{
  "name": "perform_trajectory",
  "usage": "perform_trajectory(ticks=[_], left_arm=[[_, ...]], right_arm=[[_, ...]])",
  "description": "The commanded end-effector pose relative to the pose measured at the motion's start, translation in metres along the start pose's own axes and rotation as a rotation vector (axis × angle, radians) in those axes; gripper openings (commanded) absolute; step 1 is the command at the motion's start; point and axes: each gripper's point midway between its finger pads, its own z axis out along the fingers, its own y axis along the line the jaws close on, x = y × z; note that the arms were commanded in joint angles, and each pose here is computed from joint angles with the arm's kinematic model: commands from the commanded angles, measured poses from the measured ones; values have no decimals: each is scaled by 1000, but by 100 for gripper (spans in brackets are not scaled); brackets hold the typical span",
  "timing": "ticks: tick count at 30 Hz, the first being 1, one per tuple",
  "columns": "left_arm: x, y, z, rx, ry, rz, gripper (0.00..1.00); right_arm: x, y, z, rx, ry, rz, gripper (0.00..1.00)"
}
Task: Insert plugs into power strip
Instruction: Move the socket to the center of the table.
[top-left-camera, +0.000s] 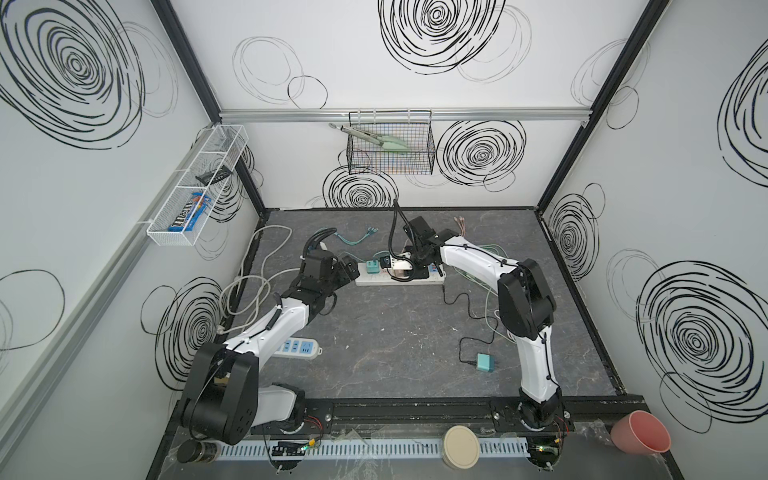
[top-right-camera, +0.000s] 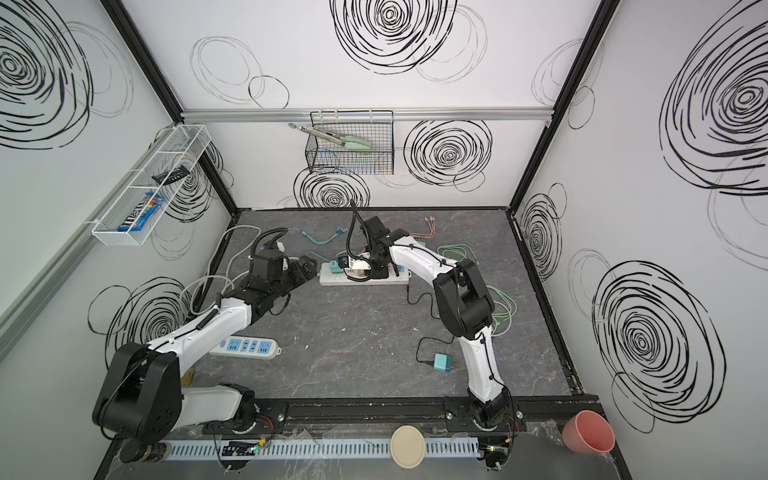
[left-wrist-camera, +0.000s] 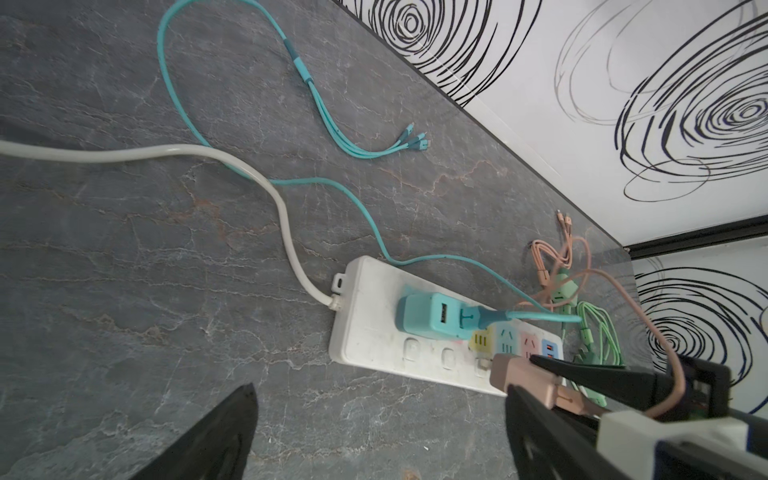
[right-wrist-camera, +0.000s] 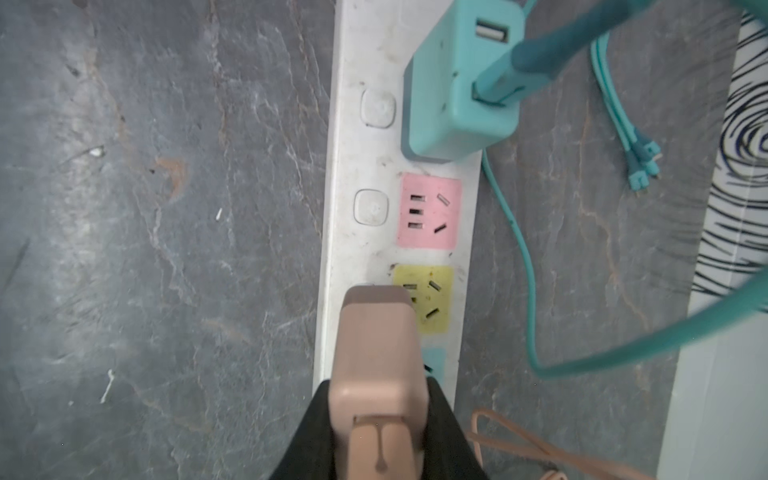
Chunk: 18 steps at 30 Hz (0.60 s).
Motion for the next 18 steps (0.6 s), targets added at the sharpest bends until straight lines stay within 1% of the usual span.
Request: perform_trajectory(ticks=[1,4,9,14,18], left_arm=[[-7,7,-5,3,-25,-34,96],[-6,12,-5,-3,-21,-38,96],[-6,16,2,-14,-17,-52,96],[-16,4,23,70,6,-113,96],[-35,1,43,93,-20,-155,96]], right_arm=[[-6,1,13,16,35,-64,0],[-15,-3,12,41,37,-87,0],[-30,-12,-4,80,7,-103,0],[-48,-15,-8,120,-53,-126,0],[-52,-15,4,121,-40,-137,0]])
